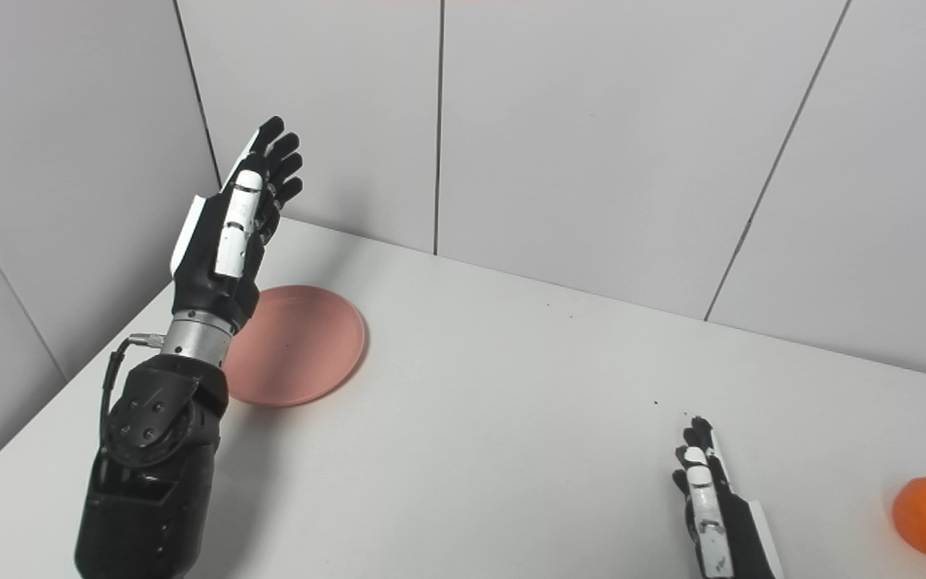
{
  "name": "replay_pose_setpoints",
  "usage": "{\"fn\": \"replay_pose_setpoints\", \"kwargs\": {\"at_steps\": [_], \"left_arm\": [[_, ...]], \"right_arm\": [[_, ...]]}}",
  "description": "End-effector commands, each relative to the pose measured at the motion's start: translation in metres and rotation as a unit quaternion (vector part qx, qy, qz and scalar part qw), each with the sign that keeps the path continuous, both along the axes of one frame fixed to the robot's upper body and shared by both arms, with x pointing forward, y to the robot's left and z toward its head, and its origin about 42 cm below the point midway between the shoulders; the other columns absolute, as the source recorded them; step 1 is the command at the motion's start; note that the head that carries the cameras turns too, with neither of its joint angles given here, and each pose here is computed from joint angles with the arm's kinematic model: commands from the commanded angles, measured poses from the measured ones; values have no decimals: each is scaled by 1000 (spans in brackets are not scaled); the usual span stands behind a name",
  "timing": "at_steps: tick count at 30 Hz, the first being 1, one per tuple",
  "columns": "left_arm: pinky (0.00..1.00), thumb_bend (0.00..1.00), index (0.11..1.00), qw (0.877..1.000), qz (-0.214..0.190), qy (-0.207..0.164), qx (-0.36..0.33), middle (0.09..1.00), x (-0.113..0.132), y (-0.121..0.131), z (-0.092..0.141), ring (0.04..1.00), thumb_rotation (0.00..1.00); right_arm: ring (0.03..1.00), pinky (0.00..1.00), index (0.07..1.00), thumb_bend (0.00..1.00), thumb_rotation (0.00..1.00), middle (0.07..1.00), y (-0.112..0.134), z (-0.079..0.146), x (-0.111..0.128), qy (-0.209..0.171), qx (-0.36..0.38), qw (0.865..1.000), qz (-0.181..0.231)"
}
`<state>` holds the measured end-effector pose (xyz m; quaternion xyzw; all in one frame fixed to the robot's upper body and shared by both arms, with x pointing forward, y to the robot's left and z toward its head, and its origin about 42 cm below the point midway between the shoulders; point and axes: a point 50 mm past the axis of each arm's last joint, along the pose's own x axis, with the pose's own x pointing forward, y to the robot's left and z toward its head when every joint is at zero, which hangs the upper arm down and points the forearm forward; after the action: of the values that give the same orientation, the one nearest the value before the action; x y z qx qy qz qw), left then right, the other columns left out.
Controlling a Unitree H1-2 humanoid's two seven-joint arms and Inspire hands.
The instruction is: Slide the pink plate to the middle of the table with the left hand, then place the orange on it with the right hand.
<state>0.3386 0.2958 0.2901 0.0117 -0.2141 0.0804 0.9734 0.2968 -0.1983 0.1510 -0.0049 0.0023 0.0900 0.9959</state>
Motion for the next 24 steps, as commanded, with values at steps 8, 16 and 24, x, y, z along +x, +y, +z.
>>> {"fn": "replay_pose_setpoints", "kwargs": {"at_steps": [8, 16, 24], "left_arm": [[958, 387, 950, 999, 17, -28, 8, 975, 4, 32, 16, 970, 1000], [949, 383, 939, 999, 37, -22, -3, 958, 6, 55, 14, 955, 1000], [954, 364, 934, 999, 44, -6, -14, 958, 4, 67, 7, 960, 1000]], "right_arm": [[989, 1000, 1000, 206, 1000, 995, 1, 9, 1, -21, 7, 1000, 4], [992, 1000, 1000, 191, 1000, 999, 0, 10, 2, -16, 11, 1000, 2], [990, 1000, 1000, 187, 1000, 998, 0, 11, 2, -21, 3, 1000, 2]]}}
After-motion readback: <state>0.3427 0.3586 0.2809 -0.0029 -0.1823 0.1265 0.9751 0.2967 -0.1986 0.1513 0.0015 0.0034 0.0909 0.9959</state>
